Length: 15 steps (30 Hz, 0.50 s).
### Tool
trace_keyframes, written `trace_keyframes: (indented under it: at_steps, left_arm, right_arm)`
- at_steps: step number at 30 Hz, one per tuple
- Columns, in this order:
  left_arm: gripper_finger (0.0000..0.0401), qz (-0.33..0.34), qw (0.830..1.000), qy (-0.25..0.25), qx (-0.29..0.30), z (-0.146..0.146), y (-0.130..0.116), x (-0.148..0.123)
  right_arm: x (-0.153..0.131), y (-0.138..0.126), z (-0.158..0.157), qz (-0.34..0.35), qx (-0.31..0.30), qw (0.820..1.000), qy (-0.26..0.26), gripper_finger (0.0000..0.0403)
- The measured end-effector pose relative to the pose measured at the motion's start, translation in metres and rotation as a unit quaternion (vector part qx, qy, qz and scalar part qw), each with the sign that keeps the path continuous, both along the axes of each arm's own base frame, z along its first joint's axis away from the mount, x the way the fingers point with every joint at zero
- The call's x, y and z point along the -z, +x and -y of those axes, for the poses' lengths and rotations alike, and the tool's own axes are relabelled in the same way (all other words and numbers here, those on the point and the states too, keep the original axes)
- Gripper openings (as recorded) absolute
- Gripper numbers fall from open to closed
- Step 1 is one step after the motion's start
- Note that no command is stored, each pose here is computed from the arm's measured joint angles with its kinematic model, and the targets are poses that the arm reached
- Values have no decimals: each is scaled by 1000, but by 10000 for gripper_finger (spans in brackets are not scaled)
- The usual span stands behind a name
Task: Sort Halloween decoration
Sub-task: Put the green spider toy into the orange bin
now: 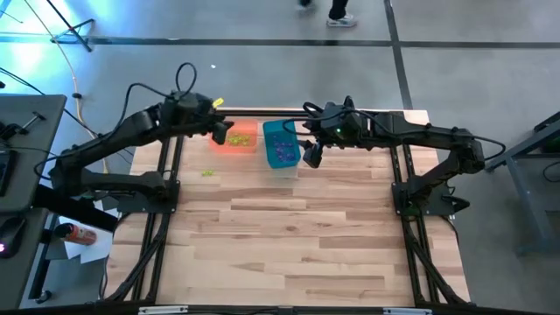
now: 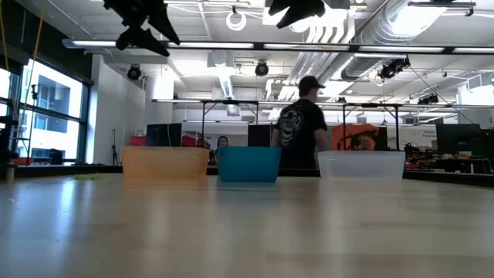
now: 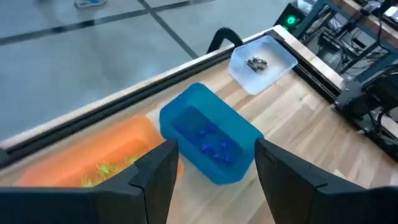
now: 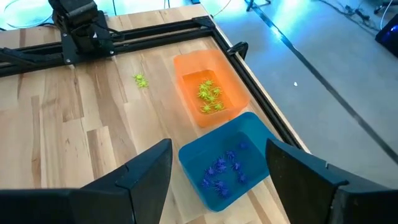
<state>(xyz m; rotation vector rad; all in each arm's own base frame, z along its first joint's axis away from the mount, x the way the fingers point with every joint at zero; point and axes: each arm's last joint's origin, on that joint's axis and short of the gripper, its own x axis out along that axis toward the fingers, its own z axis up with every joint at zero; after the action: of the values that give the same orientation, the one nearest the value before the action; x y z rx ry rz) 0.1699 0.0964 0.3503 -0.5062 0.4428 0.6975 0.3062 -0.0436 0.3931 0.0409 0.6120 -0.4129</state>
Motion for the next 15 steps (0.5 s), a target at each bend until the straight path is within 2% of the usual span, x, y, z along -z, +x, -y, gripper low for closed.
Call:
trace_keyframes:
  at_steps: [3,5,8,11,12,15]
  left_arm:
    - [197,-22,999,-45,-22,3,-2,8]
    - [197,-78,991,-97,-48,1,-4,22]
    - [197,-217,956,-183,-80,-1,-11,50]
    - [197,-308,921,-222,-87,-6,-7,75]
    - [197,-325,914,-228,-82,-7,-5,84]
    - [197,-326,910,-248,-57,-8,3,113]
  right_arm:
    - [-2,1,1,9,-1,1000,-5,255]
    - [-3,2,1,16,-4,1000,-10,255]
    - [-5,4,1,27,-6,1000,-14,255]
    - [-6,4,2,29,-7,999,-17,255]
    - [-6,4,2,29,-7,999,-18,255]
    - [-6,4,2,29,-8,999,-19,255]
